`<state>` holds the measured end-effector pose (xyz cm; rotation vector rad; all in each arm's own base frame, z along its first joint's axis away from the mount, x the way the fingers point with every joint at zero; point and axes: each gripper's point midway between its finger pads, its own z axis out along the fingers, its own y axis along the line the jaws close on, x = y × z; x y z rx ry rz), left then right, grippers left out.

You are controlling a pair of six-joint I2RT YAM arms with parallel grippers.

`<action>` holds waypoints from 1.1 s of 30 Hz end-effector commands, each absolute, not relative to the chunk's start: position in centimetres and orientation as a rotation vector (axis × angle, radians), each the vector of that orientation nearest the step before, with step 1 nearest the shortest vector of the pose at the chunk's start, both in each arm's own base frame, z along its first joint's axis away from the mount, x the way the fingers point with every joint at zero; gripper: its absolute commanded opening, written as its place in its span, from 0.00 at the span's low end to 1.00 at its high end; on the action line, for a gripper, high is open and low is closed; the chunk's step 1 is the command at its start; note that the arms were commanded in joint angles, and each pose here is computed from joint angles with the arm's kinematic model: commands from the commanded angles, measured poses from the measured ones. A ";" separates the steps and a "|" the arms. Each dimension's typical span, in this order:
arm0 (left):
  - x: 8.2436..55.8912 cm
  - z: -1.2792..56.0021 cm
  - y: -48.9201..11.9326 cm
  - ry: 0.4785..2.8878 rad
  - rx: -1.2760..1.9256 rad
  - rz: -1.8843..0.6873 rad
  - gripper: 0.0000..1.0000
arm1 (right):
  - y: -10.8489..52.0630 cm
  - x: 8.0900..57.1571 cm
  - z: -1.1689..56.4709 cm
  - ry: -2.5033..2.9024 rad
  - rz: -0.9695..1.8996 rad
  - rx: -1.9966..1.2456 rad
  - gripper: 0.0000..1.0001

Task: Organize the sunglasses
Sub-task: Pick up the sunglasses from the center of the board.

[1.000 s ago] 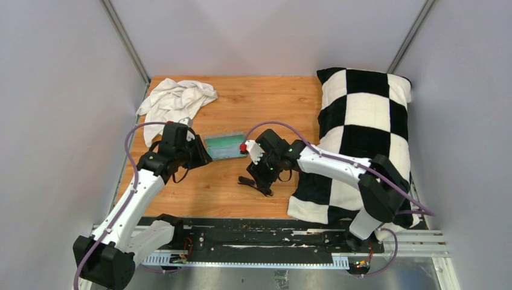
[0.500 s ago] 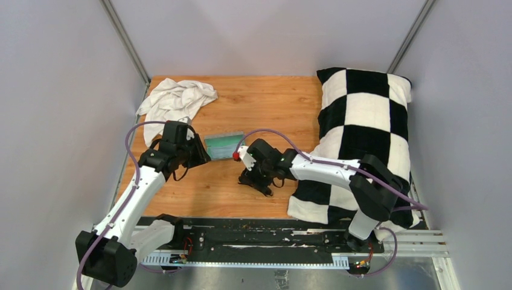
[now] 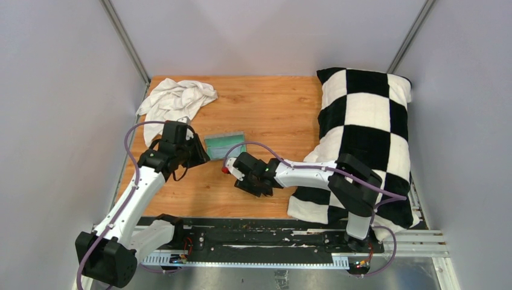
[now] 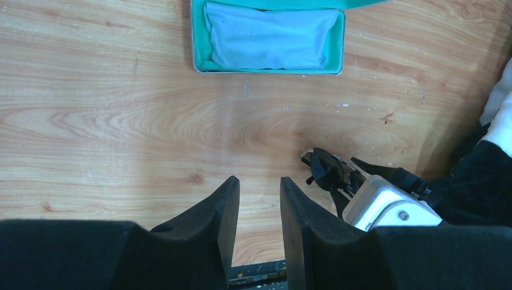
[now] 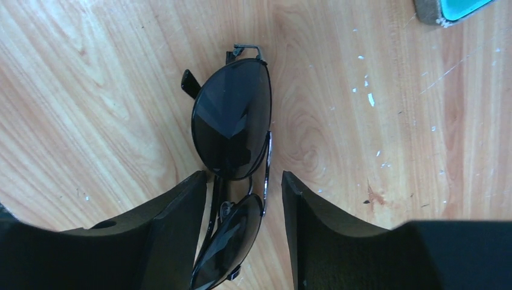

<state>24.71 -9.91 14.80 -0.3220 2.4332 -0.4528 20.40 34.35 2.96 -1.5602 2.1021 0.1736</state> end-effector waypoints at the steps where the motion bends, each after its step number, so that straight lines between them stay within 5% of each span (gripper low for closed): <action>1: 24.6 14.5 -9.1 2.435 -0.326 -0.412 0.36 | 33.6 20.8 1.9 2.065 0.064 -1.610 0.51; 17: 24.8 14.0 -7.8 2.448 -0.360 -0.395 0.37 | 34.4 20.2 4.5 1.938 0.067 -1.668 0.24; 33: 25.5 13.5 -5.7 2.456 -0.554 -0.549 0.37 | 37.9 23.1 10.2 1.702 -0.006 -1.615 0.23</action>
